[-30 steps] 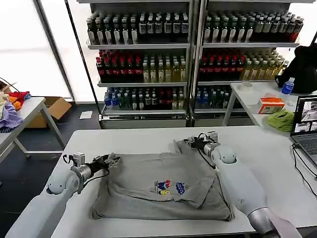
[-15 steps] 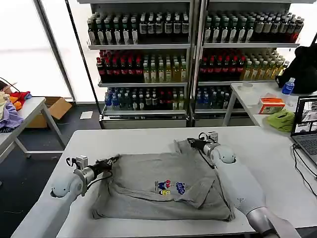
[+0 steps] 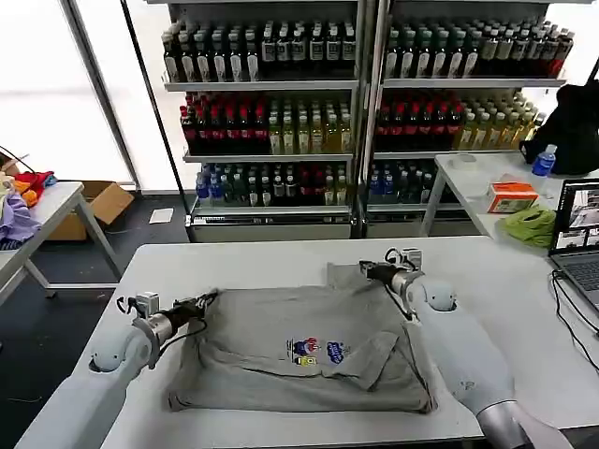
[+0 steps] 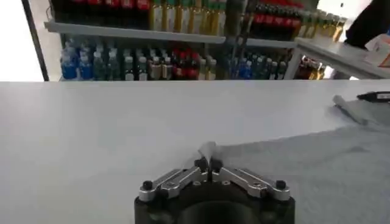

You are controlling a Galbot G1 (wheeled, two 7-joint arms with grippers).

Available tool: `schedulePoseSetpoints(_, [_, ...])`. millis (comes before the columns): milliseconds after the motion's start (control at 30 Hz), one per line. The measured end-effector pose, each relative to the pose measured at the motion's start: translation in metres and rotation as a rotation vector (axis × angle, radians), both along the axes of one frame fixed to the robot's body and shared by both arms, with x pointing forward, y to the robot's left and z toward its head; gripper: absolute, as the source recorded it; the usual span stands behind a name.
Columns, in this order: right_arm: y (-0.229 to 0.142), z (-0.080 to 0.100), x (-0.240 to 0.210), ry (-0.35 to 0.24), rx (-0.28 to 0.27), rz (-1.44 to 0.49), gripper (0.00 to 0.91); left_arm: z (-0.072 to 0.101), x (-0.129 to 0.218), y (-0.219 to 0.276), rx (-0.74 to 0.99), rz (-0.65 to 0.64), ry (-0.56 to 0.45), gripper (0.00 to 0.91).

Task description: Fold and organize the clothes.

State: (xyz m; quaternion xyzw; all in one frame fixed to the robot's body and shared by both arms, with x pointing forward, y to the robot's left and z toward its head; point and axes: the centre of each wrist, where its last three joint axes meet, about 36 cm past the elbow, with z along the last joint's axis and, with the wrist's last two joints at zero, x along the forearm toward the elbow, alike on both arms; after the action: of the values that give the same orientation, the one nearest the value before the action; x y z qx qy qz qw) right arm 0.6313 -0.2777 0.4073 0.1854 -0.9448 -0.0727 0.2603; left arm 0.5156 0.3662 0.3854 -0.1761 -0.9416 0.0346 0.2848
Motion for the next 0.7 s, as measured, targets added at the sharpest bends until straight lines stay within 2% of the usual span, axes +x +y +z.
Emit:
schedulePoseSetpoints(367, [-0.007,0.011,-0.035,-0.030,0.052,0.002,0.000,0.014,-0.020,0.001,-0.007,0.015,-0.049,0.010])
schedulePoseSetpoints(700, [-0.011,0.027,-0.069,-0.067,0.078,0.013,0.000,0.024,-0.035,-0.001,-0.016,0.013,-0.082,0.010])
